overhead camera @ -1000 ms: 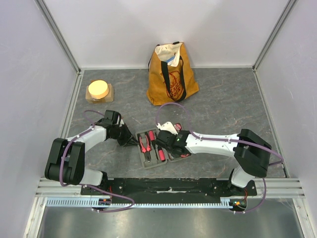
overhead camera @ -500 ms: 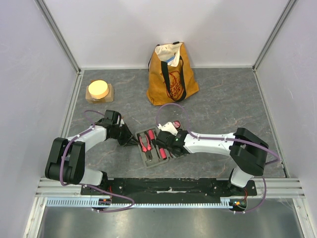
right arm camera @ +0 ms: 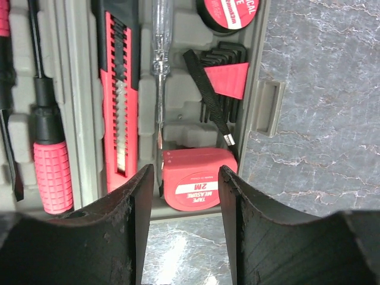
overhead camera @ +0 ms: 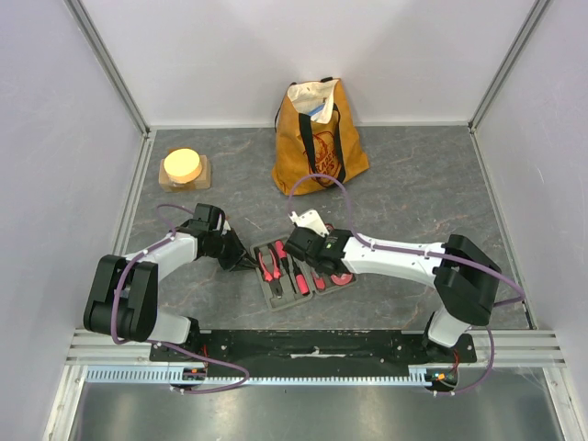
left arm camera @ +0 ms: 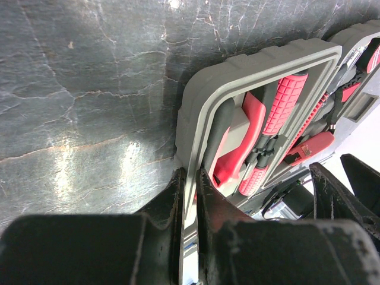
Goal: Pack the tool kit
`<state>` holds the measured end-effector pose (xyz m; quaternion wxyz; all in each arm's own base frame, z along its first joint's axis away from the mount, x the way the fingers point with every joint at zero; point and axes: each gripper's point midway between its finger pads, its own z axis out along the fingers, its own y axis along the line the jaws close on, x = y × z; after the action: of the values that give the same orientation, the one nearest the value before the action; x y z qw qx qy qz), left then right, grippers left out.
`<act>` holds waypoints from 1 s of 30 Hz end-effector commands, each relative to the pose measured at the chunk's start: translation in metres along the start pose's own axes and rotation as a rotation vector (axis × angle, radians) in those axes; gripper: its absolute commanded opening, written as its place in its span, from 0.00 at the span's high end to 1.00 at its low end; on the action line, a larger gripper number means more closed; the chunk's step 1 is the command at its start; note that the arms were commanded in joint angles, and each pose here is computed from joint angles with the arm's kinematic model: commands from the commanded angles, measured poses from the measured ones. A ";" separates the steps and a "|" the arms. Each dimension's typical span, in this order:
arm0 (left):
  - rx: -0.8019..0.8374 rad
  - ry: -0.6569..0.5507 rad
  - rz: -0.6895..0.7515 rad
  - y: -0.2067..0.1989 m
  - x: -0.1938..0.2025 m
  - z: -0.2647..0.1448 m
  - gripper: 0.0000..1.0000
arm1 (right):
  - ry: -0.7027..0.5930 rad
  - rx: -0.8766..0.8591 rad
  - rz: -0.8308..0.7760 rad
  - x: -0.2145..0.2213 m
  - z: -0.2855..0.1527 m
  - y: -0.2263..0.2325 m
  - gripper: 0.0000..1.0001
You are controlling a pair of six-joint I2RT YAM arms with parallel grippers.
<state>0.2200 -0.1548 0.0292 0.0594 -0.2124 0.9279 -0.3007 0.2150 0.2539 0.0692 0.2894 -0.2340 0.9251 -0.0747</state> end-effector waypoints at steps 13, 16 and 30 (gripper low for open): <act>-0.169 -0.022 -0.026 0.042 0.002 0.009 0.91 | 0.053 -0.047 0.081 0.020 0.016 -0.008 0.52; -0.168 -0.023 -0.025 0.042 0.002 0.009 0.91 | 0.060 -0.052 0.100 0.024 0.017 -0.009 0.52; -0.169 -0.023 -0.030 0.042 0.002 0.009 0.91 | 0.100 -0.083 0.145 0.048 0.019 -0.011 0.54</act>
<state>0.2200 -0.1550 0.0292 0.0590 -0.2125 0.9277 -0.3012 0.2074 0.2343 0.0422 0.2607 -0.1795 0.9483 -0.0215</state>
